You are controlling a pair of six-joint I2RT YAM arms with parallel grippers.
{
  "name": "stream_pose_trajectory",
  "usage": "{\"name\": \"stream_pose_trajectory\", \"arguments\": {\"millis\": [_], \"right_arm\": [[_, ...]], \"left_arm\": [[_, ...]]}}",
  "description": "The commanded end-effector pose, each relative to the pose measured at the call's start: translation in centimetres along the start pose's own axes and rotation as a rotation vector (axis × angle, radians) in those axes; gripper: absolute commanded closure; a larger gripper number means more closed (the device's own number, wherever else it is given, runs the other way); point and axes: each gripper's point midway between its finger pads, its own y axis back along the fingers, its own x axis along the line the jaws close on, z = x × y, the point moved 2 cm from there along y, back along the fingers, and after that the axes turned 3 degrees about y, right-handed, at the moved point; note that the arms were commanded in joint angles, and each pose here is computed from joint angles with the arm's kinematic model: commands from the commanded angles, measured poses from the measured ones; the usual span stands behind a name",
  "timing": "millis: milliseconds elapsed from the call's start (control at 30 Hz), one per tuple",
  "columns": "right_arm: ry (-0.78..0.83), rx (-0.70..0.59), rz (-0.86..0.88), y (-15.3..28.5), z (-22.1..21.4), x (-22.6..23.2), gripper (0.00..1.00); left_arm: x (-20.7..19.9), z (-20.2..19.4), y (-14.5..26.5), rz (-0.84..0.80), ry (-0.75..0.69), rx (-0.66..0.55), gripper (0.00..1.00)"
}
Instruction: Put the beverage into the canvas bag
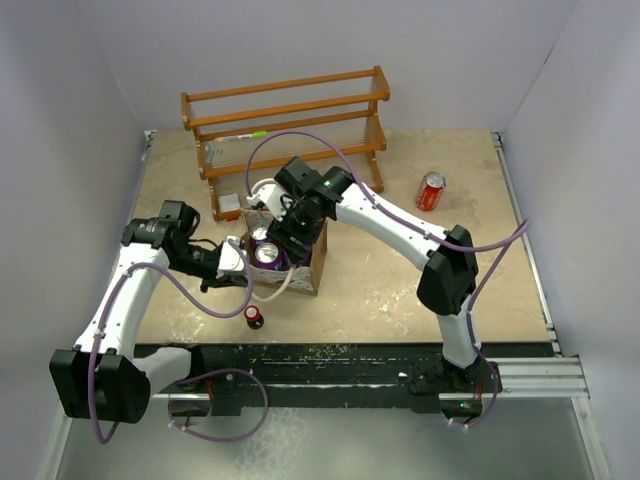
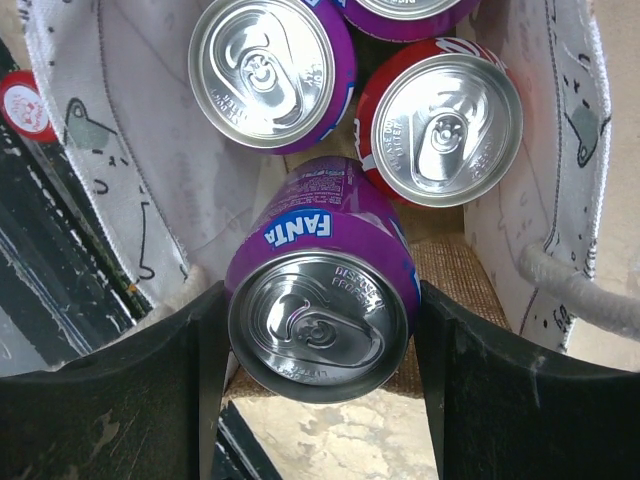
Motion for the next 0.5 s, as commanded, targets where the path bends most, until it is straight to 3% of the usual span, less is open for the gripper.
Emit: {"name": "stream_pose_trajectory", "arguments": {"millis": [0,467], "right_arm": [[-0.01,-0.084,-0.099,1.7,1.7,-0.9,1.0],[0.014,-0.093,-0.089,-0.6,0.8,0.8,0.99]], "left_arm": [[0.3,1.1,0.3,0.018,-0.053,-0.026,0.92],[0.7,2.1,0.5,0.025,-0.051,-0.065,0.92]]}}
